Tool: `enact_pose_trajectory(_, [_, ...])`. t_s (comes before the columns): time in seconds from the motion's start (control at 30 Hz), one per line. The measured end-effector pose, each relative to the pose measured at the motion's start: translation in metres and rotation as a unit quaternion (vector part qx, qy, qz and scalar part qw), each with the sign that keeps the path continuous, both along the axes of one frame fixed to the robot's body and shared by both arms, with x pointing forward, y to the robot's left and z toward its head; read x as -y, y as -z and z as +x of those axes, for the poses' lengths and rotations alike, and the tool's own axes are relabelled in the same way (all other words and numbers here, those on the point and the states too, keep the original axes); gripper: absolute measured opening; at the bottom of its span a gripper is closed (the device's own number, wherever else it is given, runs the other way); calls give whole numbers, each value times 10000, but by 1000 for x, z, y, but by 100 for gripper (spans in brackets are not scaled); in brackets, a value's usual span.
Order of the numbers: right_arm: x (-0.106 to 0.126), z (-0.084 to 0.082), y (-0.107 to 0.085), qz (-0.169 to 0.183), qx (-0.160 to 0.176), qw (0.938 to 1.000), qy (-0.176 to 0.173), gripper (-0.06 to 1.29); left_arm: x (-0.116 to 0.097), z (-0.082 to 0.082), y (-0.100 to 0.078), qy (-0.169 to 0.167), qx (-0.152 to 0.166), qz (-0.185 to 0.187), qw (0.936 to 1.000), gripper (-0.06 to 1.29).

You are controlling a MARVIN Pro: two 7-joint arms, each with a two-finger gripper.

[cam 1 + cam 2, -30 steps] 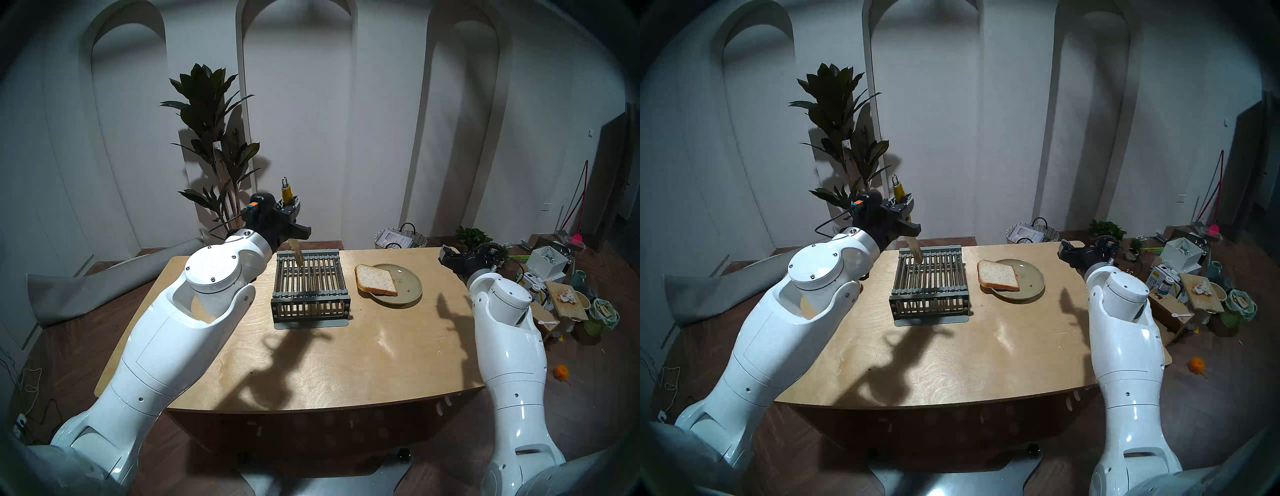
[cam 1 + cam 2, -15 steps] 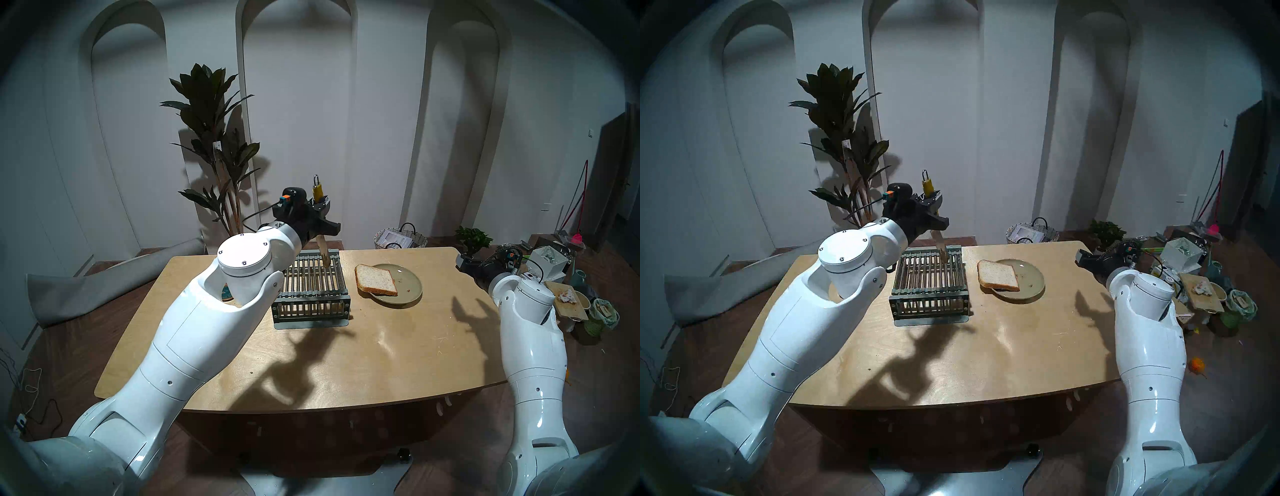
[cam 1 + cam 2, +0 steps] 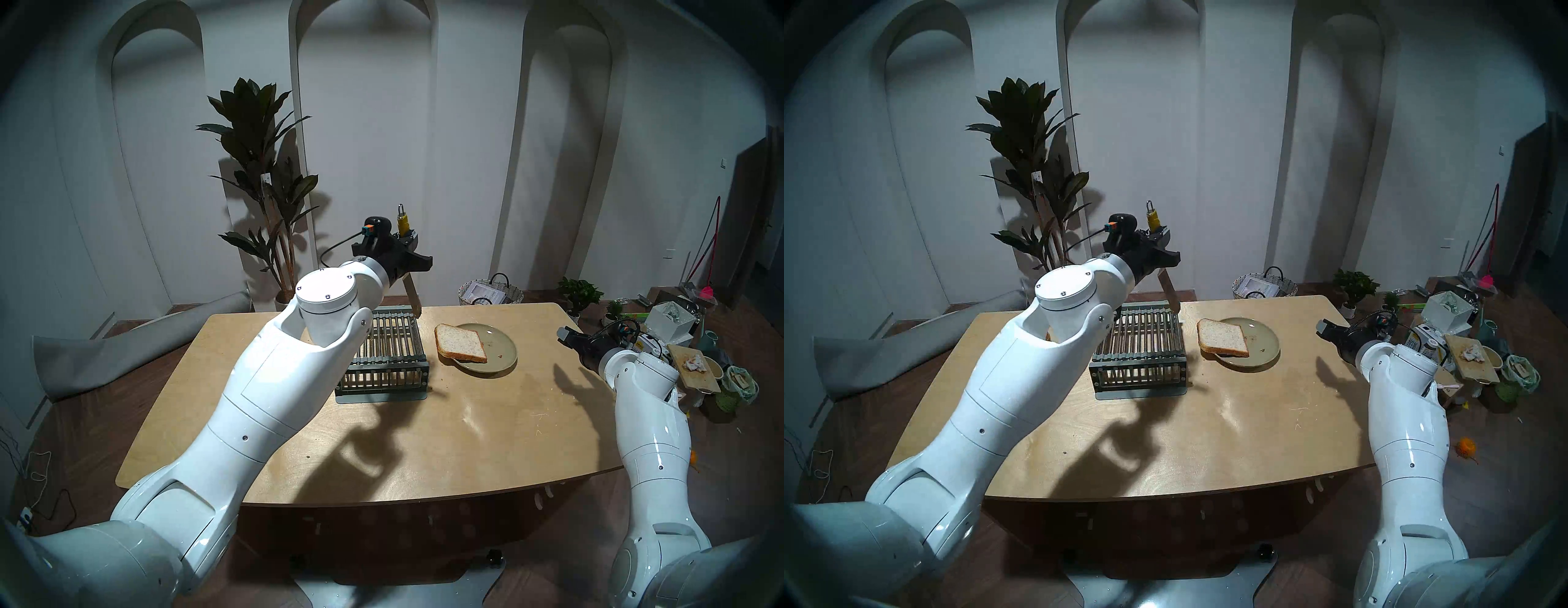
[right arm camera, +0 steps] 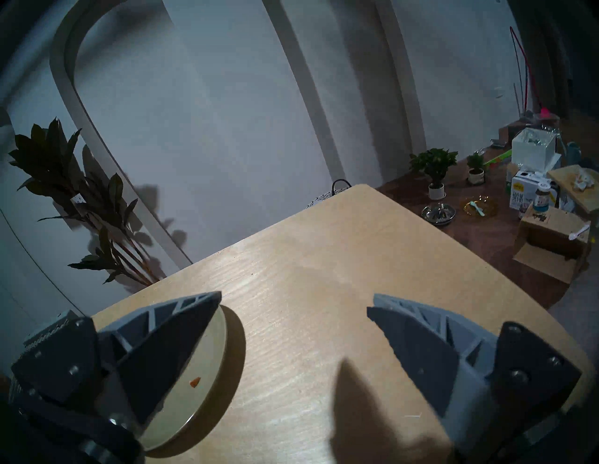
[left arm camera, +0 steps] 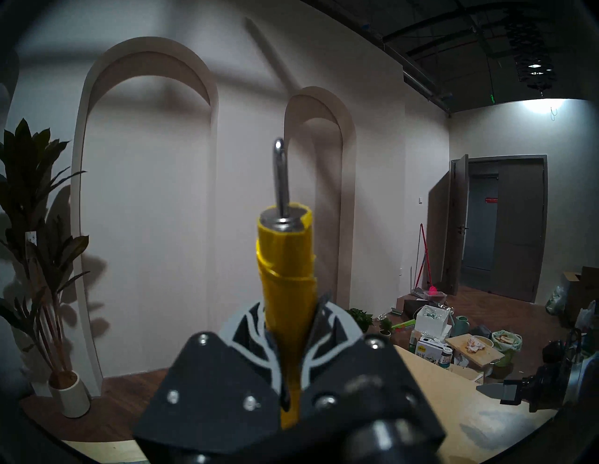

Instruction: Spread peanut butter over the slice of bread with the knife

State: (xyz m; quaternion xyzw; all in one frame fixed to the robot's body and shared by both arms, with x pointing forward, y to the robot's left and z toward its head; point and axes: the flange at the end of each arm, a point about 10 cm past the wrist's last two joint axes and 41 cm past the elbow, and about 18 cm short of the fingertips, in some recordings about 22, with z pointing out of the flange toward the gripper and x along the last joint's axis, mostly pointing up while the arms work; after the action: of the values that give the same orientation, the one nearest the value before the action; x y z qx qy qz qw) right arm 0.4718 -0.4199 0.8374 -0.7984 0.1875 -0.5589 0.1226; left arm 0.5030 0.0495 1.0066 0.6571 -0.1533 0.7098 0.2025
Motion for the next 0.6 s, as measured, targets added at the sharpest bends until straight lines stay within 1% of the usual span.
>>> enact_pose_trajectory(0.27, [-11,8,13,353,-43,9994,-41,123,22,12,6,99,-246,-125,9996,4])
enact_pose_trajectory(0.33, [-15,10,20,468,-108,9988,-36,123,28,16,7,118,-303,-155,9994,4])
enact_pose_trajectory(0.4, [-20,12,27,589,-243,9980,-7,123,34,20,7,132,-354,-179,9991,4])
enact_pose_trajectory(0.47, [-22,13,30,644,-318,9974,0,123,37,21,7,141,-374,-186,9990,4])
enact_pose_trajectory(0.5, [-25,15,32,702,-408,9967,-8,123,41,24,7,155,-400,-190,9989,4])
enact_pose_trajectory(0.6, [-30,17,32,765,-512,9957,-37,123,46,26,7,173,-431,-190,9987,4])
